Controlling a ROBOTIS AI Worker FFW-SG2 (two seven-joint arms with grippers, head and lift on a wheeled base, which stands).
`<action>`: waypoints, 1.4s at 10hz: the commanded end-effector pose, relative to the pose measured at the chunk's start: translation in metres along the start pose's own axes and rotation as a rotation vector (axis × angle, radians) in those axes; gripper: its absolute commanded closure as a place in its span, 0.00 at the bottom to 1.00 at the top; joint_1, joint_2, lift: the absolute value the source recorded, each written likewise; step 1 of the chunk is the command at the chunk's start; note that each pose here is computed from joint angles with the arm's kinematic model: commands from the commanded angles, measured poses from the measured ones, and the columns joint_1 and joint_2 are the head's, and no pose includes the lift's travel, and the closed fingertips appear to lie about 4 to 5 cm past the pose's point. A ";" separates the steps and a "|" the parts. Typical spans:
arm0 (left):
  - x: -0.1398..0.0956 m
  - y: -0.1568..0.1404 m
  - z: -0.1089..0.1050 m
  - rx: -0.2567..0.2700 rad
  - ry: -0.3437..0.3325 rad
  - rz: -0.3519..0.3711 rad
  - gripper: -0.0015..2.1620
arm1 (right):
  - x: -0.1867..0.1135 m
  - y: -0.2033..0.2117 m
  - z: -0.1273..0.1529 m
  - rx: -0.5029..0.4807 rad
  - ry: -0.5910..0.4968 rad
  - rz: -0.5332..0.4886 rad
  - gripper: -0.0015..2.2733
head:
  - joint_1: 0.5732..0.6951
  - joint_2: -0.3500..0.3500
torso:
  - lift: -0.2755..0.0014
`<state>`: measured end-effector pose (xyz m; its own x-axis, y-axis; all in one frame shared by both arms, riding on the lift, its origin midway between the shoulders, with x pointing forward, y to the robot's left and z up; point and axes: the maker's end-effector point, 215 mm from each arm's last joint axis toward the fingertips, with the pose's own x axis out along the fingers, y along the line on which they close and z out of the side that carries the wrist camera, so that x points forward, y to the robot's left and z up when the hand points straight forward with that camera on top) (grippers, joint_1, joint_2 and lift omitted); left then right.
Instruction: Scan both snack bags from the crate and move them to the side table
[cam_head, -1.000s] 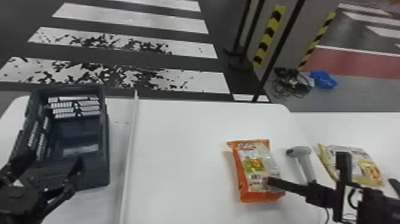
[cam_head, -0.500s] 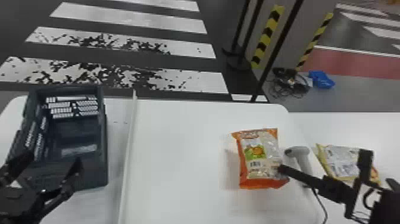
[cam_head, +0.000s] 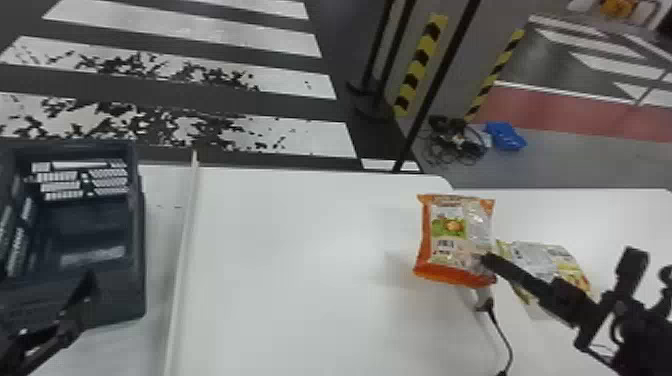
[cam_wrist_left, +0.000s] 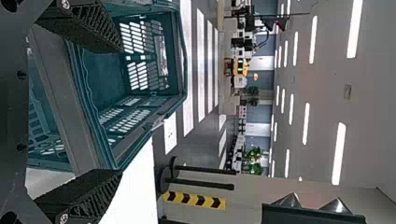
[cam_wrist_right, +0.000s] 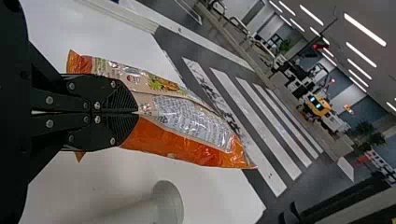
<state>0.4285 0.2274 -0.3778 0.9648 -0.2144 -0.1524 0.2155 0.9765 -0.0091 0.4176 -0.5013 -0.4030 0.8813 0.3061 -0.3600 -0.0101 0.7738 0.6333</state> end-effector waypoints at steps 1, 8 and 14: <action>0.000 0.000 0.000 -0.001 0.000 0.000 0.04 | -0.004 -0.017 0.023 -0.020 -0.081 -0.051 0.99 | 1.00 0.01 | 0.64; -0.001 0.000 0.001 0.003 -0.001 -0.001 0.04 | -0.062 -0.152 0.121 -0.035 -0.654 -0.445 0.99 | 1.00 0.00 | 0.64; 0.003 -0.003 0.006 0.011 -0.010 -0.016 0.04 | -0.083 -0.229 0.113 0.072 -0.685 -0.668 0.54 | 1.00 0.00 | 0.64</action>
<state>0.4311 0.2246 -0.3728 0.9631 -0.2277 -0.1432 0.2301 0.9732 -0.0002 0.3998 -0.7662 -0.4371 0.7807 -0.5951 -0.1908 0.6014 0.6325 0.4880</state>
